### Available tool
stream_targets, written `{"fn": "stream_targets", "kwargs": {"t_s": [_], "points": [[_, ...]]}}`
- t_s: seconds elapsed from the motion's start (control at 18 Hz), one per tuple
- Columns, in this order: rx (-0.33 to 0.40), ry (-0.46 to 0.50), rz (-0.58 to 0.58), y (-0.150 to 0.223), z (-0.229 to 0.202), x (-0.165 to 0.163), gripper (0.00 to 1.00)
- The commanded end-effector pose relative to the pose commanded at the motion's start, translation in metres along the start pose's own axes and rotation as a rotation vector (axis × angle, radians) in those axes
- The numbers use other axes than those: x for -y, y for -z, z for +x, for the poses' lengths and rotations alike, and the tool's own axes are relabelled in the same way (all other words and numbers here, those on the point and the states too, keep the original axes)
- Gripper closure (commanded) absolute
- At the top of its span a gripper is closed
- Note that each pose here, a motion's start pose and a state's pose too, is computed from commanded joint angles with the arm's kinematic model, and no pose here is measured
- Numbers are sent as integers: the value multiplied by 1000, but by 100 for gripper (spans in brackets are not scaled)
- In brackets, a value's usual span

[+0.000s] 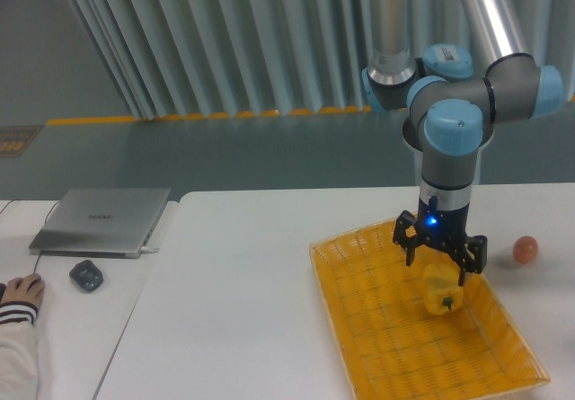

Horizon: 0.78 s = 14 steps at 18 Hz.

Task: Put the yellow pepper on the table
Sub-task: 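Lower the gripper around the yellow pepper and close on it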

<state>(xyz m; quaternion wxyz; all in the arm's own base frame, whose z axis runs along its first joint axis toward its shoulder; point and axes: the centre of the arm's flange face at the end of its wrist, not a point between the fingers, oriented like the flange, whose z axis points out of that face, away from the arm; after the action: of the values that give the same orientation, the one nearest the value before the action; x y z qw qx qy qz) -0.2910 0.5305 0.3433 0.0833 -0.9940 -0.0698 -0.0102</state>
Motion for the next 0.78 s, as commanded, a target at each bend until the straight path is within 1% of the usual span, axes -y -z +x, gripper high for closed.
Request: {"fn": "stream_targets", "kwargs": {"t_s": [0.22,0.5,0.61,0.78], "points": [[19,-1,-21,-6,-2,-2,0],[22,-1,-22,-16,-5,-2,0],[37,1,-40,-21,-8,-3,0],[46,4,-42,-21,-11,-4,0]]}}
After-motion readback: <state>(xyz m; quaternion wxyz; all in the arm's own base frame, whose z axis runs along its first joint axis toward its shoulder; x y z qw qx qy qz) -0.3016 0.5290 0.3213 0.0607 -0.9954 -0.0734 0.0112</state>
